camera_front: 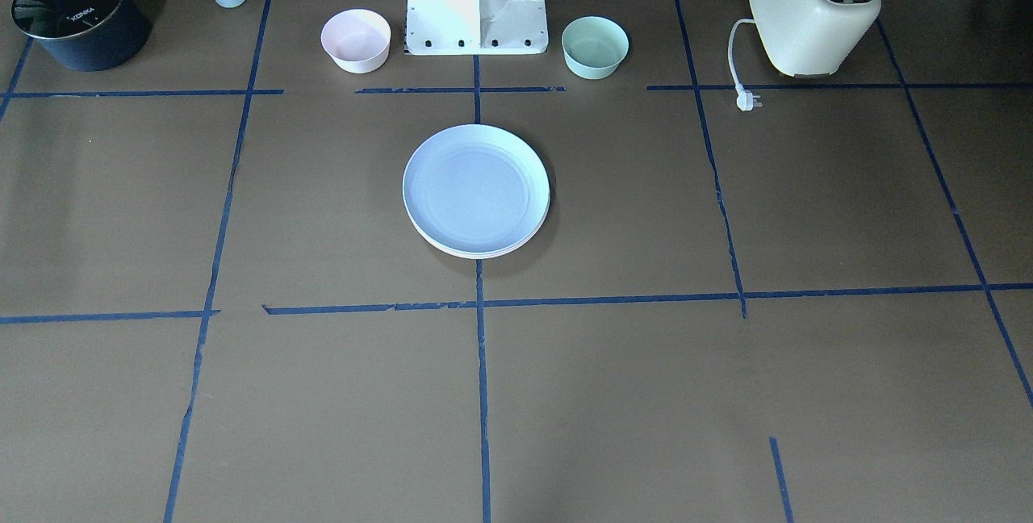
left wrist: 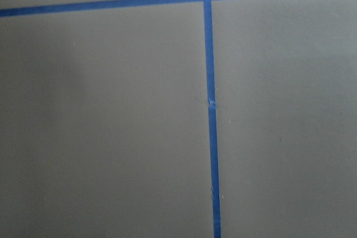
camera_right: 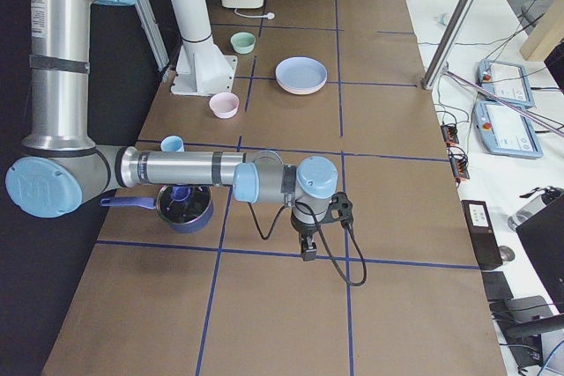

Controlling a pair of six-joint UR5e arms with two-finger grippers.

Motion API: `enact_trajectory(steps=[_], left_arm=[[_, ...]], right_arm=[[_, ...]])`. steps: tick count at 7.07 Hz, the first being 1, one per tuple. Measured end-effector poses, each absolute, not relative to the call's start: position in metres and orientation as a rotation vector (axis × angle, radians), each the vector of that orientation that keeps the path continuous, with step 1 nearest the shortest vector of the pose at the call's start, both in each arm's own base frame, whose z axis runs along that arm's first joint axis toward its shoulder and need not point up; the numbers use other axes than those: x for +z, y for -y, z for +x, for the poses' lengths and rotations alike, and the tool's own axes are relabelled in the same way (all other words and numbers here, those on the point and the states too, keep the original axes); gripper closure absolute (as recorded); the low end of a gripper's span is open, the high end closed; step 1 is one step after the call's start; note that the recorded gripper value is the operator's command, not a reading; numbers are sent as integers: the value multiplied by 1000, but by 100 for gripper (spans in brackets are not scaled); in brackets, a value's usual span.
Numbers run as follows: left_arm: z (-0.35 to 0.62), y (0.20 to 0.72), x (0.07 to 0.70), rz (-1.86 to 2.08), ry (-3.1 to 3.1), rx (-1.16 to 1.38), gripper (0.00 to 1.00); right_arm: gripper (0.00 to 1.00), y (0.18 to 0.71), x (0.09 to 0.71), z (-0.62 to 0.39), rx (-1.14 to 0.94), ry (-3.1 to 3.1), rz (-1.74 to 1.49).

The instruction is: Stack three plates with pink and blue

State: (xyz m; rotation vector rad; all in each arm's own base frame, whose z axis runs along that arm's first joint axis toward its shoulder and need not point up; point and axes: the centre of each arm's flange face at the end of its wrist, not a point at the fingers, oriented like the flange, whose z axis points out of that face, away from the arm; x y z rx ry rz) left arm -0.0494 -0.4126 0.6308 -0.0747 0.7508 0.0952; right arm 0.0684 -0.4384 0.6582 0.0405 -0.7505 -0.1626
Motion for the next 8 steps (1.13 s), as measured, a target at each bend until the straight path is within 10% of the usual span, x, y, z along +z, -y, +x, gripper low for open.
enact_trajectory(steps=[8], left_arm=[[-49,408,638,-92,-749,91,0]], right_arm=[[0,432,663,75,-130,754,31]])
